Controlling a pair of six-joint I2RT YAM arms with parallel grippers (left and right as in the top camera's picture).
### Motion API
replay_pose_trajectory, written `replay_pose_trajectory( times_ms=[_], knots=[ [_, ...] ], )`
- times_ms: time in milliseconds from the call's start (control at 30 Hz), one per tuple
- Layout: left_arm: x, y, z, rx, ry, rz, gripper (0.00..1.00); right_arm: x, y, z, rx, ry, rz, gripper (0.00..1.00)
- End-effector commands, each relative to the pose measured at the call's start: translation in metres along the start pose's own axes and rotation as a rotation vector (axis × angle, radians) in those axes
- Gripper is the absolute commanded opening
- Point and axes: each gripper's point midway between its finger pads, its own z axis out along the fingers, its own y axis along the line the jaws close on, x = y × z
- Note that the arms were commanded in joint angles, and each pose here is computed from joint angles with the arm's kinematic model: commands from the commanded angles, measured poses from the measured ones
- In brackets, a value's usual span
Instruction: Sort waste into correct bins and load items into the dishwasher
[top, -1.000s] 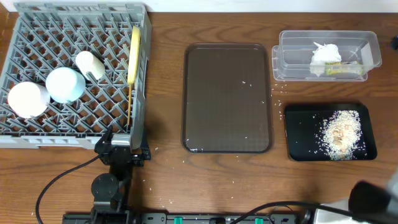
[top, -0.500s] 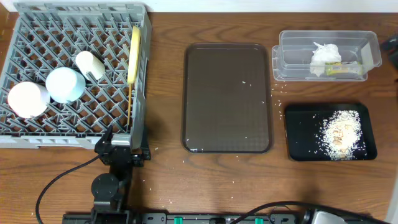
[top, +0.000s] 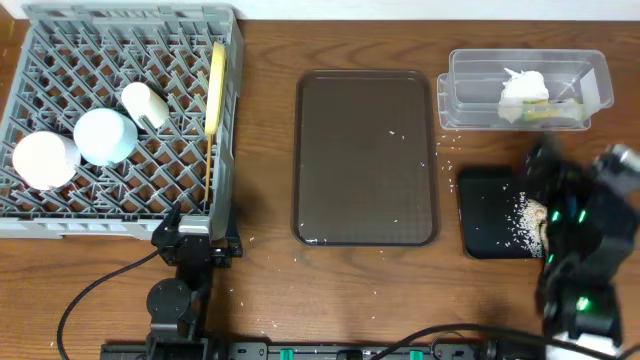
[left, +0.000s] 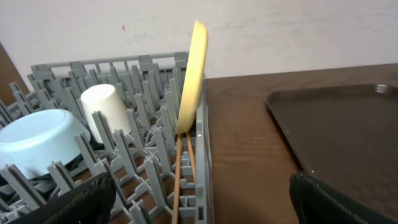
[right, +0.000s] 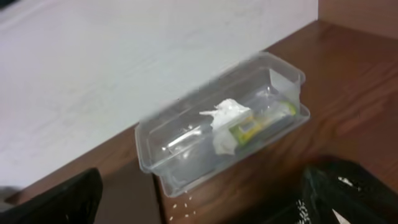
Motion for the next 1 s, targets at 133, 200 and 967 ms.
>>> replay_pose_trajectory(
  times_ms=[133, 200, 967],
  knots=[
    [0.017, 0.005, 0.001, -0.031, 0.052, -0.007, 0.90, 0.026, -0.006, -0.033, -0.105, -0.111, -0.038, 0.99],
    [0.017, 0.005, 0.001, -0.031, 0.052, -0.008, 0.90, 0.032, -0.006, -0.039, -0.131, -0.135, -0.044, 0.99],
    [0.017, 0.005, 0.001, -0.031, 0.052, -0.007, 0.90, 0.075, -0.009, -0.041, -0.243, -0.208, -0.151, 0.99]
  ],
)
